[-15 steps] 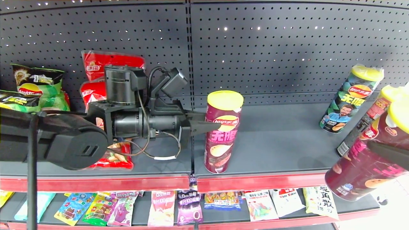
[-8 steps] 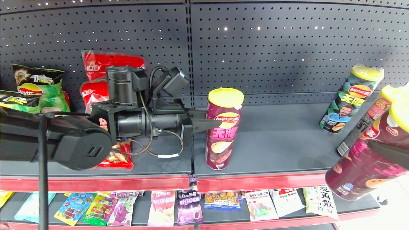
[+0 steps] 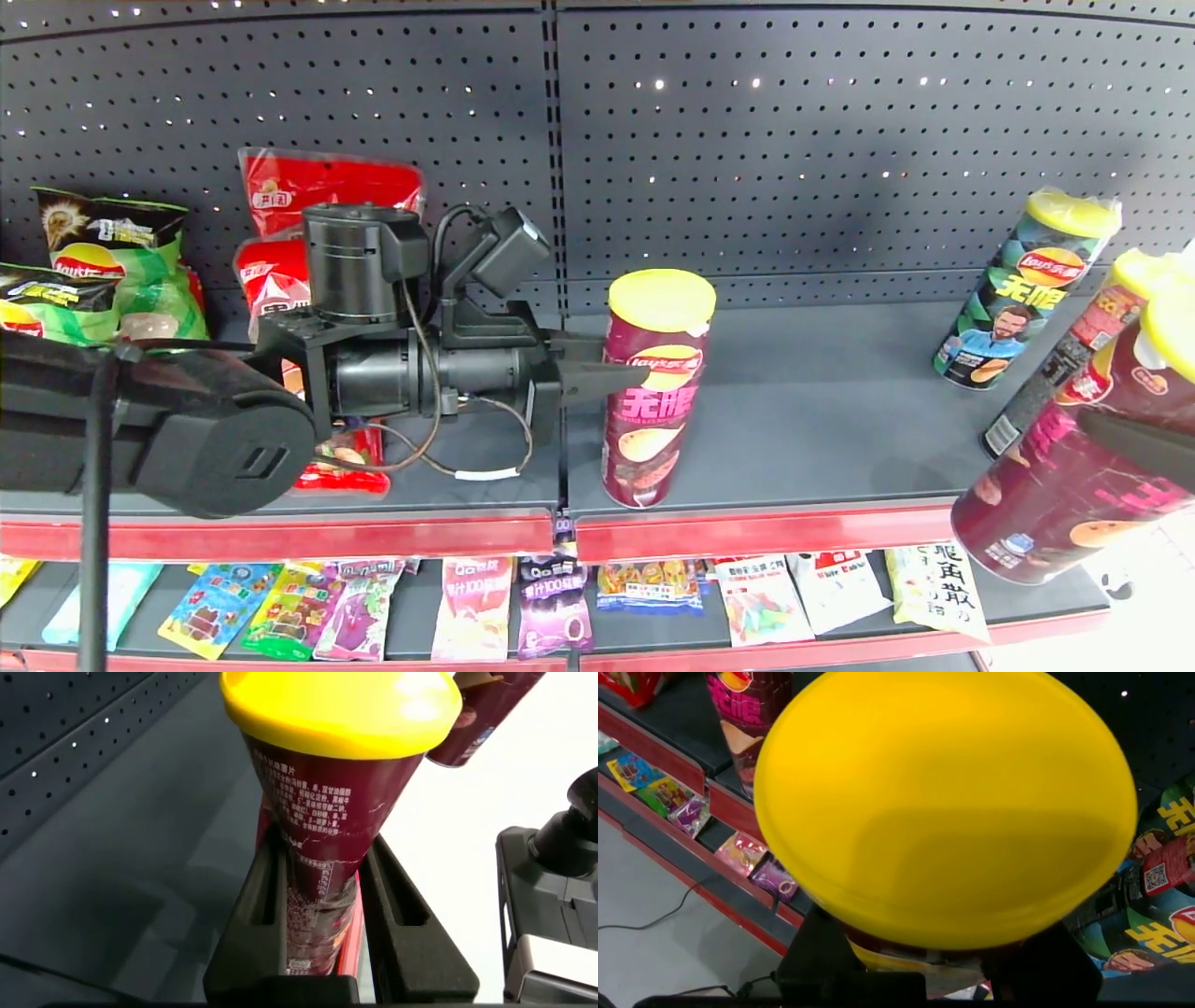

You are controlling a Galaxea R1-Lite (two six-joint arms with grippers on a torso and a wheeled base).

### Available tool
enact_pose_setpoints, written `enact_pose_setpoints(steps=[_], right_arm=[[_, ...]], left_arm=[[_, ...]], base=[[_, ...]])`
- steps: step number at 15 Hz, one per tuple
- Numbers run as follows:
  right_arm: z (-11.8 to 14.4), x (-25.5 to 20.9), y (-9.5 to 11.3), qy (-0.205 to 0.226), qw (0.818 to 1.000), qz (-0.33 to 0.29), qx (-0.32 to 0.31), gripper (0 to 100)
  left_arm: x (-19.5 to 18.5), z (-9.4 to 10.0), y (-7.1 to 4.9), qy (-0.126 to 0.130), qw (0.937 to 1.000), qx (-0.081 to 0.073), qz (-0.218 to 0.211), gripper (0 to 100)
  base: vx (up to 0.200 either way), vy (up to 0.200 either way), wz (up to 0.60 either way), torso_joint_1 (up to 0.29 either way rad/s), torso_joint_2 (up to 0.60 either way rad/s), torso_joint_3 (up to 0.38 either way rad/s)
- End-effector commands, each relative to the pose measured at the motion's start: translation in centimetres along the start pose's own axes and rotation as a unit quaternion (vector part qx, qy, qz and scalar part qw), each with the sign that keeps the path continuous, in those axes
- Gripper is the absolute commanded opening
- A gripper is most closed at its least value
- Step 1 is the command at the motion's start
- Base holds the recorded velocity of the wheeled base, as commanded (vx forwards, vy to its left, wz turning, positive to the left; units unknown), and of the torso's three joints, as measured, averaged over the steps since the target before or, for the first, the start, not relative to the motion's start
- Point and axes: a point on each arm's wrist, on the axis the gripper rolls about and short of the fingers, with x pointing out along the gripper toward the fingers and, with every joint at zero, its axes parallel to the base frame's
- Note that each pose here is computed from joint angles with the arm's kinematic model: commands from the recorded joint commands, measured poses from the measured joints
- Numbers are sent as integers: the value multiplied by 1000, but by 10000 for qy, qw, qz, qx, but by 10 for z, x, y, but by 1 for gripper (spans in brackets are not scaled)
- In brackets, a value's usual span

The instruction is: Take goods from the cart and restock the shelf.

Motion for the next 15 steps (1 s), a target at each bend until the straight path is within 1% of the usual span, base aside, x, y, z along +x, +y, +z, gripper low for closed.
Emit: enact_pose_setpoints(steps=[1,5,9,15], right_arm=[[-1,0,0,9,10000,8,0,0],[0,1,0,9,10000,8,0,0],[-1,0,0,9,10000,8,0,0],[-1,1,0,23,10000,12,5,0]], left_arm=[[-4,1,-2,-3,10000,0,13,0],[-7,3,-2,-21,10000,3,46,0],[-11,-6,-7,100,9999,-95,22,0],[-12,-7,-8,113,9999,-84,74,0]], base=[[0,0,0,0,0,0],[0,0,0,0,0,0],[0,0,0,0,0,0],[0,0,0,0,0,0]])
